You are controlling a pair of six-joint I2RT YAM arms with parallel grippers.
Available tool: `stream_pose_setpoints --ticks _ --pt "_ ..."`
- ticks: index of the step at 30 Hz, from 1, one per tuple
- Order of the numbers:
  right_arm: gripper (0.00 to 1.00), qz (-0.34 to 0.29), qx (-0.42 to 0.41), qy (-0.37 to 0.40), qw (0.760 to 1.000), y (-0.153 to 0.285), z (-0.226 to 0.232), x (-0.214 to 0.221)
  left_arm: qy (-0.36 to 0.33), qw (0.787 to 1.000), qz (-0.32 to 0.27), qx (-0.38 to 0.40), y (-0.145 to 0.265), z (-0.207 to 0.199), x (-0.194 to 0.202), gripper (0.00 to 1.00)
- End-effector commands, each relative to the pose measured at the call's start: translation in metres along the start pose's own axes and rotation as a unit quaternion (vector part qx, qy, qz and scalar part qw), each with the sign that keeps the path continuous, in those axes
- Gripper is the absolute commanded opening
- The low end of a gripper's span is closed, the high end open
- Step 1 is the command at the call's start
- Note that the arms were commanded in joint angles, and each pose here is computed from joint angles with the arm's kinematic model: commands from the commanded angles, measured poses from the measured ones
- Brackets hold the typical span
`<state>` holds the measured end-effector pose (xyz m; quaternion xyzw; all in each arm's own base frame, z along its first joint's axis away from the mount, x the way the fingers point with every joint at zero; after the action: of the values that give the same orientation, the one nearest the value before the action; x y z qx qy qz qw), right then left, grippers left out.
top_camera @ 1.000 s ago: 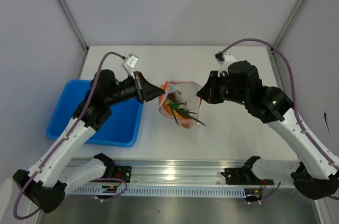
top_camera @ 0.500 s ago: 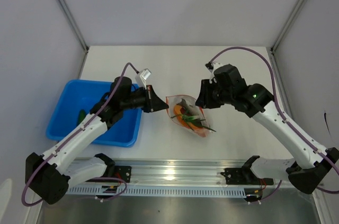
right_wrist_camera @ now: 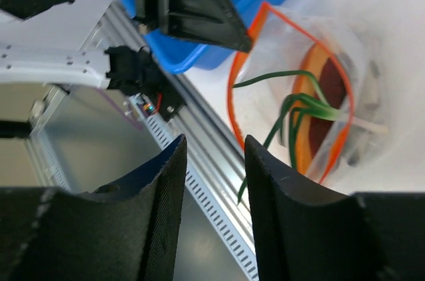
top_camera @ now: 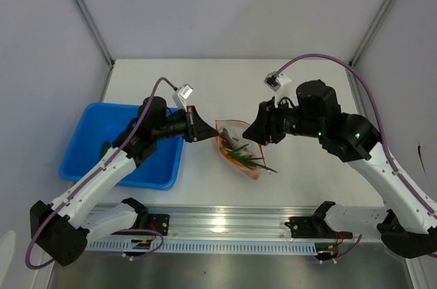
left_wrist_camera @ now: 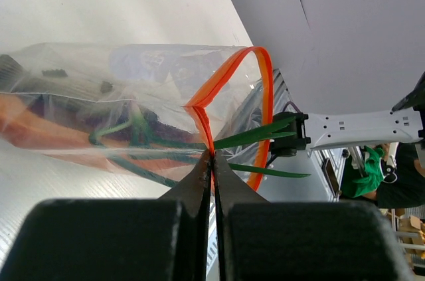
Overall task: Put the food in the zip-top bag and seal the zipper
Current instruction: Adjust the zipper food storage bag at the center of the board.
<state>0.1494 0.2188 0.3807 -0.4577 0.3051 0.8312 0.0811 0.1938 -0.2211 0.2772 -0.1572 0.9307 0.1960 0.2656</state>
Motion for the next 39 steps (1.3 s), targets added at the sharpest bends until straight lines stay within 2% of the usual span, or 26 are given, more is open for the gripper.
stream_pose_setpoints --ticks 1,6,11,19,21,26,34,39 --pt "0.41 0.037 -0.053 0.005 0.998 -0.015 0.010 0.005 -0.025 0.998 -0.023 0.046 0.006 -0.029 -0.015 0.01" --pt "0.36 0.118 -0.028 -0.012 0.993 -0.053 -0.008 0.035 -0.026 0.998 -0.024 0.046 0.006 -0.029 -0.014 0.01" --pt "0.36 0.139 -0.025 -0.007 0.990 -0.067 -0.009 0.048 -0.024 0.998 -0.024 0.046 0.006 -0.029 -0.014 0.01" --pt "0.39 0.202 0.036 0.004 0.979 -0.077 -0.028 0.084 -0.028 0.998 -0.024 0.051 0.006 -0.032 -0.015 0.01" --pt "0.42 0.210 0.051 0.010 0.976 -0.079 -0.033 0.090 -0.027 0.998 -0.024 0.052 0.006 -0.032 -0.016 0.01" --pt "0.44 0.221 0.093 0.023 0.971 -0.086 -0.047 0.101 -0.028 0.998 -0.024 0.055 0.007 -0.033 -0.015 0.01" --pt "0.41 0.244 0.111 0.030 0.963 -0.101 -0.052 0.118 -0.029 0.998 -0.025 0.056 0.009 -0.035 -0.015 0.01" --pt "0.34 0.249 0.137 0.037 0.958 -0.107 -0.061 0.129 -0.027 0.998 -0.022 0.055 0.008 -0.033 -0.014 0.01"
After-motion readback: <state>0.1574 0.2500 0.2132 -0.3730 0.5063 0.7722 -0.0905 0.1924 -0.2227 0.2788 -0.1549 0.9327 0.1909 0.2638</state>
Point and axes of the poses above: each gripper's point midway between its finger pads, its own y axis back along the fingers, its own z axis along the line the jaws close on, x = y × z, the point moved 5 cm from there along y, back along the fingers, and after that the axes turned 4 degrees about y, right-handed, at the moved point
